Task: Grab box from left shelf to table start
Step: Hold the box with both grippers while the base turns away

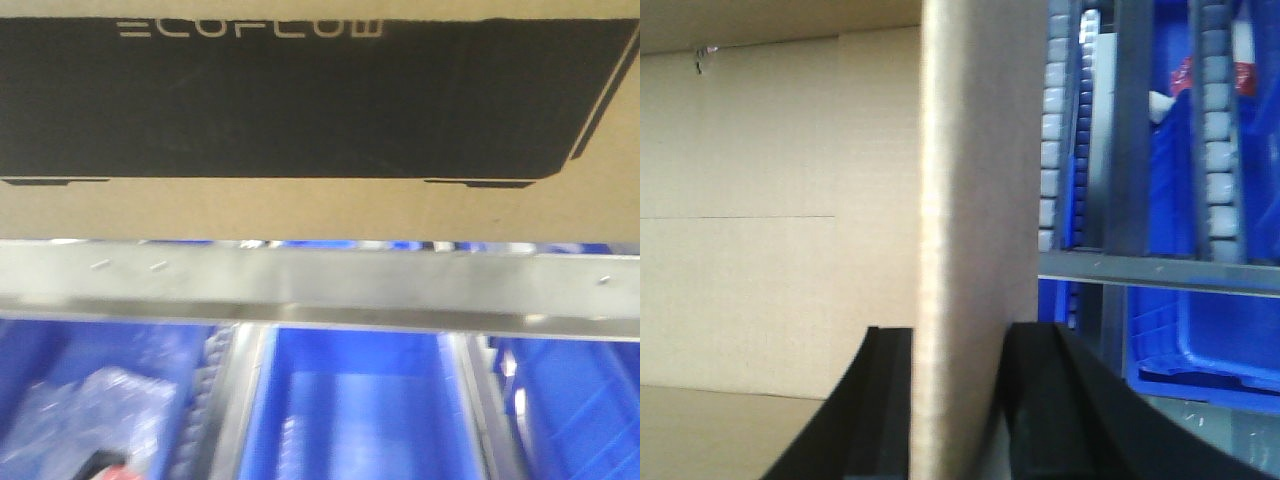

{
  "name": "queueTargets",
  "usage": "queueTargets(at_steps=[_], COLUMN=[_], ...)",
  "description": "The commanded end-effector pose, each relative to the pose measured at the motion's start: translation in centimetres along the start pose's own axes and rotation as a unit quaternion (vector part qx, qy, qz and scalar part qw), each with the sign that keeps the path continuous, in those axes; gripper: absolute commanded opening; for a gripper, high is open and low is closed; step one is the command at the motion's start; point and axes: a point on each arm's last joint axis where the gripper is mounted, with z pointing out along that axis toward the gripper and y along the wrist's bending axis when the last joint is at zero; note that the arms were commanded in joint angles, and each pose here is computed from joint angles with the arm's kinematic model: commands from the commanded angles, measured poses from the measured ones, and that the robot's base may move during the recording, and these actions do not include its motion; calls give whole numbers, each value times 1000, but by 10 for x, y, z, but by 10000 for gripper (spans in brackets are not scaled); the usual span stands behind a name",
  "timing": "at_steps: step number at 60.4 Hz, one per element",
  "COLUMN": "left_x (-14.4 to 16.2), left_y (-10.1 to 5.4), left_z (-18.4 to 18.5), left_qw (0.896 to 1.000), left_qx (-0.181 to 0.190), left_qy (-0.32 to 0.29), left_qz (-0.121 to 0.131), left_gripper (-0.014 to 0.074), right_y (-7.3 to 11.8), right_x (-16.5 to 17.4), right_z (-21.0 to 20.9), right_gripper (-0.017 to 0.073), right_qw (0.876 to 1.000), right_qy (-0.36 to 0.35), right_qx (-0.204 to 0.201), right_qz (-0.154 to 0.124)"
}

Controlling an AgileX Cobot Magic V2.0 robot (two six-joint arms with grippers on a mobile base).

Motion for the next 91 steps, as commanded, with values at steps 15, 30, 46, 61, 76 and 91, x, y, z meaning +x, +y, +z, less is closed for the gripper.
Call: queueTargets(at_steps=[15,30,46,61,76,91], left_x=[-24,-24,-24,-24,-24,-24], left_y=[-4,-4,-4,-4,-4,-4], left_z=[-18,-18,-18,-18,-18,-18], left_qw=[992,992,992,992,992,992], left_qx=[26,27,27,27,27,27], left_qy=[-118,-118,-118,-118,-118,-118], left_qz=[-19,-20,-20,-20,-20,-20], left_gripper=[-85,-85,-85,-85,-85,-85], right_y=[-4,-4,-4,-4,-4,-4], right_x=[-15,-15,-15,-15,-15,-15], right_z=[-8,-8,-8,-8,-8,-8], right_gripper=[26,26,26,26,26,26], right_qw=[997,997,997,997,997,997], right_qy=[-72,-72,-72,-72,-72,-72], right_qx=[33,33,33,33,33,33], right_qz=[-24,-24,-24,-24,-24,-24])
